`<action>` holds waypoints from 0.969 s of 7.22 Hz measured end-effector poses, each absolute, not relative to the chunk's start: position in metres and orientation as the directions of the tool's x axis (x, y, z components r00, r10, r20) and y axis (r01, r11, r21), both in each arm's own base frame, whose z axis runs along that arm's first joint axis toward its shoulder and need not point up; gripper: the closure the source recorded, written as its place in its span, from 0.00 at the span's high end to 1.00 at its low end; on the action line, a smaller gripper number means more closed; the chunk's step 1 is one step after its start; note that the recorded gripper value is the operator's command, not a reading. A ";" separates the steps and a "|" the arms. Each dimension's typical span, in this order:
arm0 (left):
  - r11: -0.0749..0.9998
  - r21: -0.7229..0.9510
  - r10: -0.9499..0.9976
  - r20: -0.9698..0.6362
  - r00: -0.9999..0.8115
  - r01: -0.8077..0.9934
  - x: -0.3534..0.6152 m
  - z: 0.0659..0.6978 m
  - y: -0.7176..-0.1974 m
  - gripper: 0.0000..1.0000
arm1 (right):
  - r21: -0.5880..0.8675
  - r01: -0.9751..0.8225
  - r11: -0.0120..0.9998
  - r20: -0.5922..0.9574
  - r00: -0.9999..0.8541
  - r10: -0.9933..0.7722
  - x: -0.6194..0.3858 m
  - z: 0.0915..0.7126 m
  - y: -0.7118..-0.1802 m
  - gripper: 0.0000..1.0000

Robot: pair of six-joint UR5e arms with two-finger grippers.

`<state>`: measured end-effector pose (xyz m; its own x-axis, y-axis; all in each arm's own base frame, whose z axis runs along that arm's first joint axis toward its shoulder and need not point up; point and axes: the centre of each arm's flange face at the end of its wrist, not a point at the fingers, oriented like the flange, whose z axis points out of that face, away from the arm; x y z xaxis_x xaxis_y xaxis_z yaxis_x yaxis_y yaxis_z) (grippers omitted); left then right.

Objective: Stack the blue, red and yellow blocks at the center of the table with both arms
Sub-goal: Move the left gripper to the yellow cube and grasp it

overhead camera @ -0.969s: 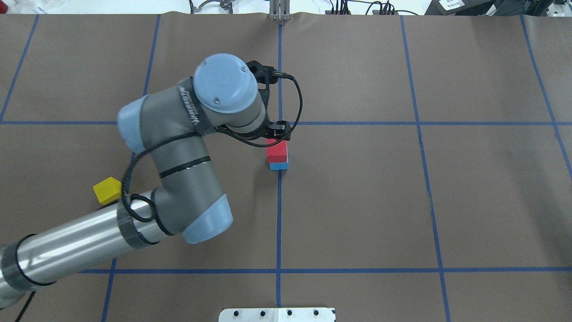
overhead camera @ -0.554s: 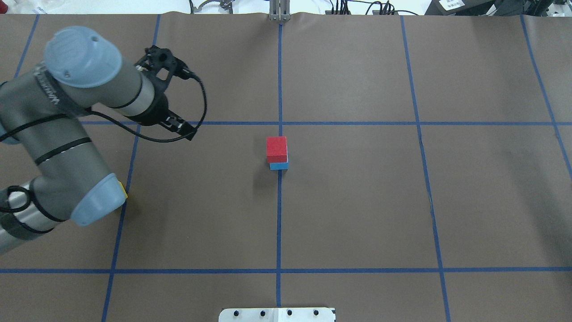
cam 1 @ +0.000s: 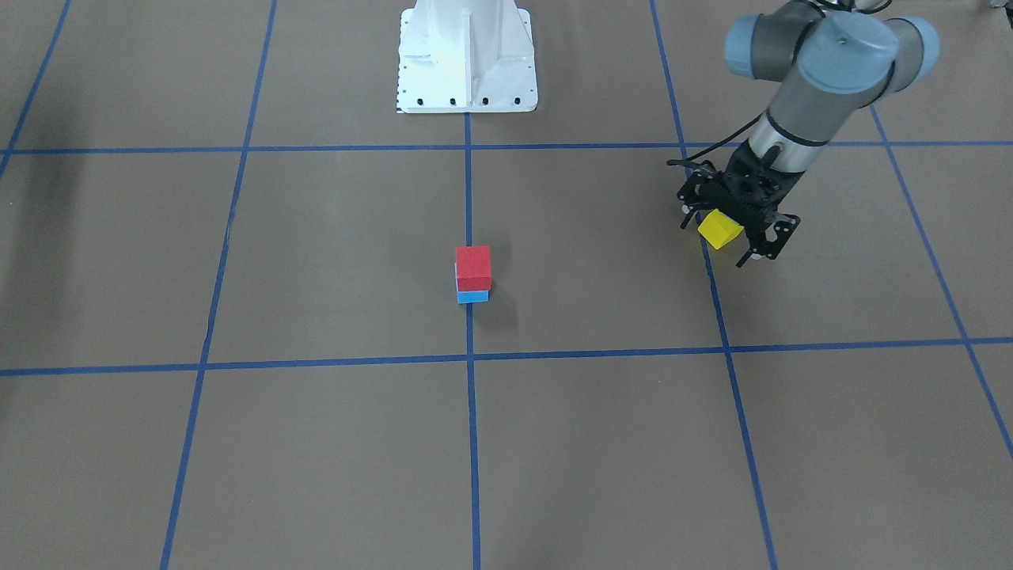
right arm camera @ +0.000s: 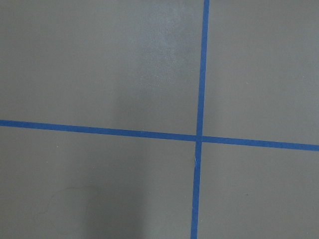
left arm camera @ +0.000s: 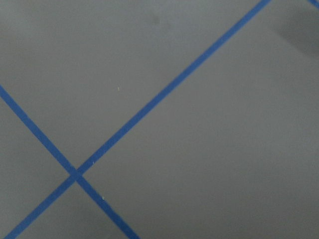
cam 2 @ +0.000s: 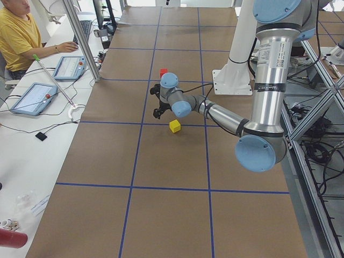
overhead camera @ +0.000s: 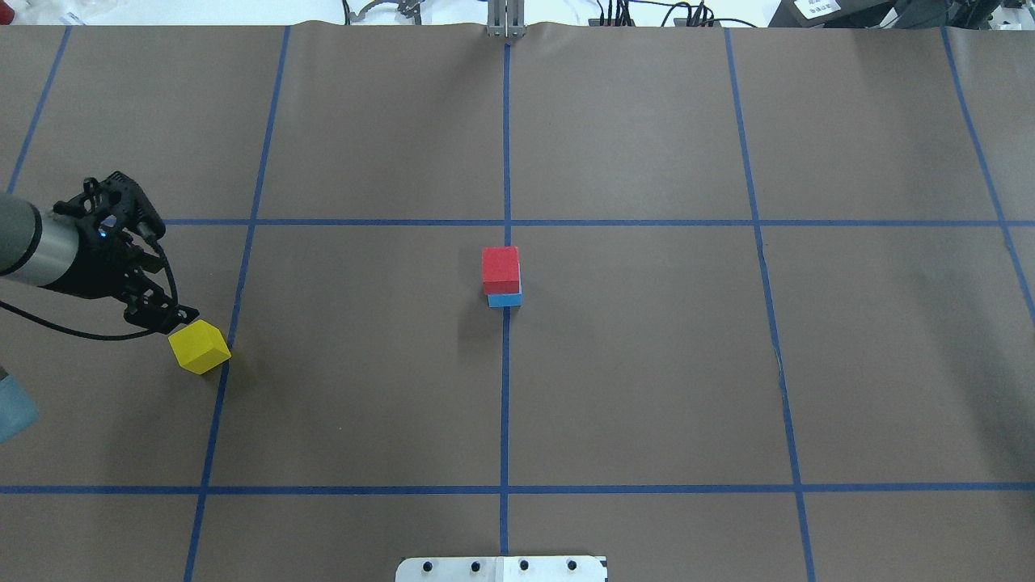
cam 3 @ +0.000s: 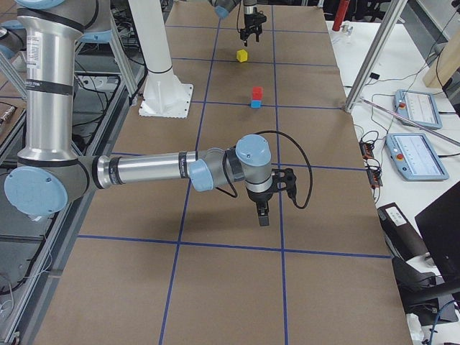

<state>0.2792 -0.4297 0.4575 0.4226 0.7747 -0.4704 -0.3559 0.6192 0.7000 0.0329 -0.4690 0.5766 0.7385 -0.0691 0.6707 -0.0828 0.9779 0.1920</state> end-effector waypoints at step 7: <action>0.683 0.674 0.725 -0.575 0.379 -0.284 0.316 0.496 -0.403 0.95 | 0.189 -0.084 0.978 0.670 0.739 -0.066 0.033 0.578 -0.469 1.00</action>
<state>0.3163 -0.4031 0.4960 0.3787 0.7250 -0.5753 -0.2835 0.6826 0.6735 0.0330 -0.4686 0.5777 0.7395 -0.0660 0.6699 -0.0840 0.9783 0.1892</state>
